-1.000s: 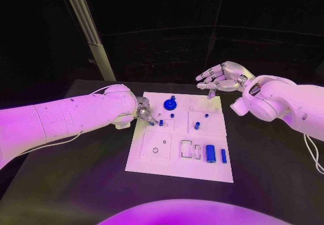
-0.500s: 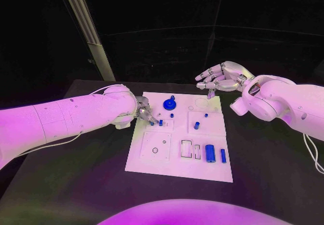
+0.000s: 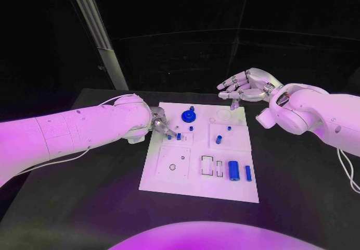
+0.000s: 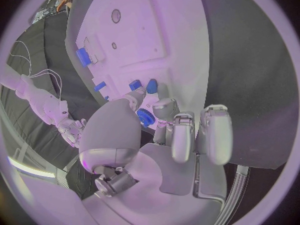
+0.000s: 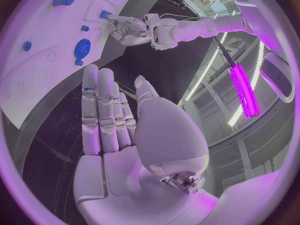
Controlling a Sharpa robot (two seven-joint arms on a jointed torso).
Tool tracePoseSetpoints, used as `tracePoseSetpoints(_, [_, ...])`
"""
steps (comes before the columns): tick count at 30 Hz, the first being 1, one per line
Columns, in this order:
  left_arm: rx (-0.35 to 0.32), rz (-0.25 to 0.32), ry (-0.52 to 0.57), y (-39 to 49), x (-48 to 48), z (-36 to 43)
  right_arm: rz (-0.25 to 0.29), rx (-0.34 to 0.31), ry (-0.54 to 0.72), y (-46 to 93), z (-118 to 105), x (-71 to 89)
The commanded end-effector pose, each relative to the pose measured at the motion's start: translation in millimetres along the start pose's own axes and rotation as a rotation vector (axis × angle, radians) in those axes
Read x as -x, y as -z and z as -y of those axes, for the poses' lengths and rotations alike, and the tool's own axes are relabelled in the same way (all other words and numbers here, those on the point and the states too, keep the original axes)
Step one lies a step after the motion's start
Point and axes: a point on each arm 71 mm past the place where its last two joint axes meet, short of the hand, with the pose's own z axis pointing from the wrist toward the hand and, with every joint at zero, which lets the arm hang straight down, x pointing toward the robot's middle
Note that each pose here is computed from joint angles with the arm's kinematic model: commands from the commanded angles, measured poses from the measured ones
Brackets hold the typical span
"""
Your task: Assemble the parts on the task board
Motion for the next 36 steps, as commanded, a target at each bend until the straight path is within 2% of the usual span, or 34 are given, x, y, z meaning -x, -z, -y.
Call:
tracePoseSetpoints(1, [0.008,0.014,0.006,1.7,1.6,-2.9,-0.006,0.005,-0.002,-0.1,-1.2,0.3])
tracePoseSetpoints(4, [-0.024,0.036,0.038,4.3,4.6,-4.5,-0.005,0.005,-0.002,-0.1,-1.0,0.5])
tracePoseSetpoints(7, [-0.101,0.067,0.108,7.0,10.7,-1.9,-0.005,0.004,-0.002,-0.1,-0.8,0.7])
tracePoseSetpoints(12, [-0.294,0.143,0.256,12.6,23.8,7.2,-0.004,0.003,-0.001,-0.6,-0.6,0.7])
tracePoseSetpoints(15, [-0.375,0.173,0.317,15.1,29.0,10.5,-0.004,0.003,-0.001,-0.9,-0.5,0.8])
tracePoseSetpoints(18, [-0.427,0.183,0.345,16.2,31.9,12.7,-0.003,0.002,-0.001,-1.1,-0.2,0.9])
tracePoseSetpoints(22, [-0.446,0.178,0.355,15.0,32.8,15.5,-0.004,0.002,-0.001,-1.6,-0.3,0.7])
tracePoseSetpoints(25, [-0.461,0.184,0.334,12.2,33.3,20.3,-0.005,0.003,-0.001,-1.9,-0.4,0.4])
tracePoseSetpoints(29, [-0.494,0.216,0.248,9.7,33.4,26.8,-0.005,0.003,-0.001,-2.0,-0.5,0.2])
tracePoseSetpoints(36, [-0.577,0.300,-0.025,1.8,26.8,44.9,-0.006,0.006,-0.002,-2.9,-1.2,-0.9])
